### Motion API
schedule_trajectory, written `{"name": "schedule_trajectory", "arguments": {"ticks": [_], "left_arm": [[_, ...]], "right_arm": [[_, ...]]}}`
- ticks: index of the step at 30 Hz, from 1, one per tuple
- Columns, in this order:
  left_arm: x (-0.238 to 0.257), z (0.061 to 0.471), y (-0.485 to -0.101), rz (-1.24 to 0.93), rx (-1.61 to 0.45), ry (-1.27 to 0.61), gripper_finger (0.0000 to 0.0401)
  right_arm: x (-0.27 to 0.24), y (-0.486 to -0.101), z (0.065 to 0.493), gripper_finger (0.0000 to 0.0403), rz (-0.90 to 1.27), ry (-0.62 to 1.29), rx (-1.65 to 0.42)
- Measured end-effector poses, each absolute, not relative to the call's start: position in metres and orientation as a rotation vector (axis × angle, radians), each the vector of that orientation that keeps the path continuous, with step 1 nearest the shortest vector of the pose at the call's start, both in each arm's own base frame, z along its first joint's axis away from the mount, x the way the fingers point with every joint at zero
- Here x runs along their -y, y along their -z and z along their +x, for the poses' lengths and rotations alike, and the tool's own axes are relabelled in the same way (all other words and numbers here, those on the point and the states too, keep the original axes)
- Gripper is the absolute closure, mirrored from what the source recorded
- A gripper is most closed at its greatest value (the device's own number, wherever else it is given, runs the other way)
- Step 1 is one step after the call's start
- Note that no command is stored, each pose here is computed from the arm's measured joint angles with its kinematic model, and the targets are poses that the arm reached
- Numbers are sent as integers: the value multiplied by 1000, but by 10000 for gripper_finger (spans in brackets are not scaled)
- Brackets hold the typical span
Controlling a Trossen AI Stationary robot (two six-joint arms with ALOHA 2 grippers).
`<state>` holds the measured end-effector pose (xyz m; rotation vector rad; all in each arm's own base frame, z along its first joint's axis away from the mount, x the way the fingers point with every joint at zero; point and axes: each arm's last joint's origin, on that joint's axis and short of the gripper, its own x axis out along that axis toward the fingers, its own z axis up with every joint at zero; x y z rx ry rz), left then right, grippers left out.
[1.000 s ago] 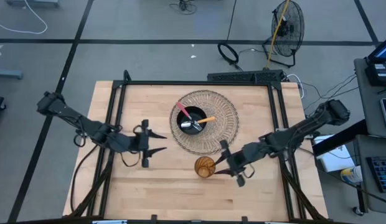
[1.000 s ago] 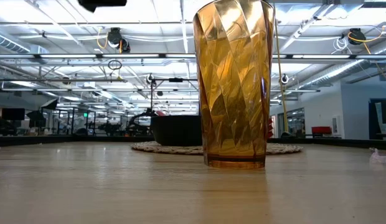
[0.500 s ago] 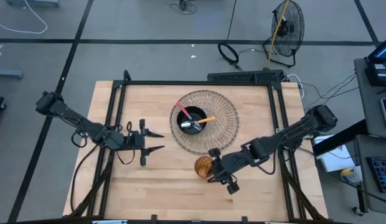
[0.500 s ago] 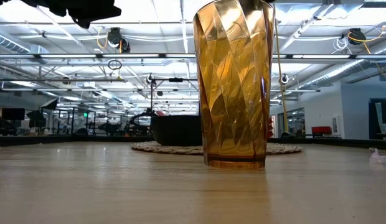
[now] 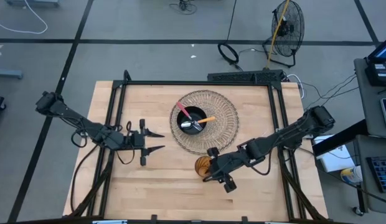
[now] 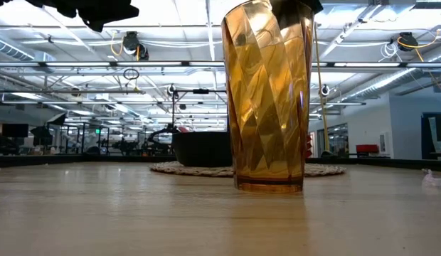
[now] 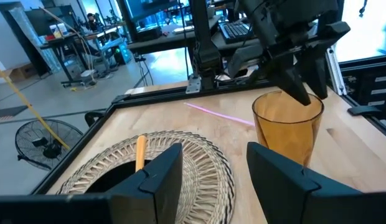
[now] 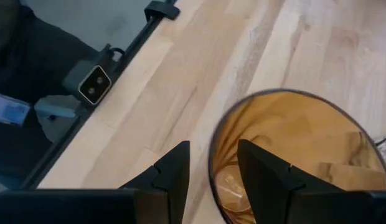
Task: Pick & Place Utensil
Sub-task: Put the brown cup to the right of the black bowl on the brown mat
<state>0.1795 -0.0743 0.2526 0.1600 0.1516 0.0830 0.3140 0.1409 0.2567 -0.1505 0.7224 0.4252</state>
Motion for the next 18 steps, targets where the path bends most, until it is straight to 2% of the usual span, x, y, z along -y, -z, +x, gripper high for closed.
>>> {"name": "schedule_trajectory", "arguments": {"ticks": [18], "left_arm": [[74,179,-251,169,-169,-81,215]], "right_arm": [[-126,-251,314,271,-111,-372,-816]]}}
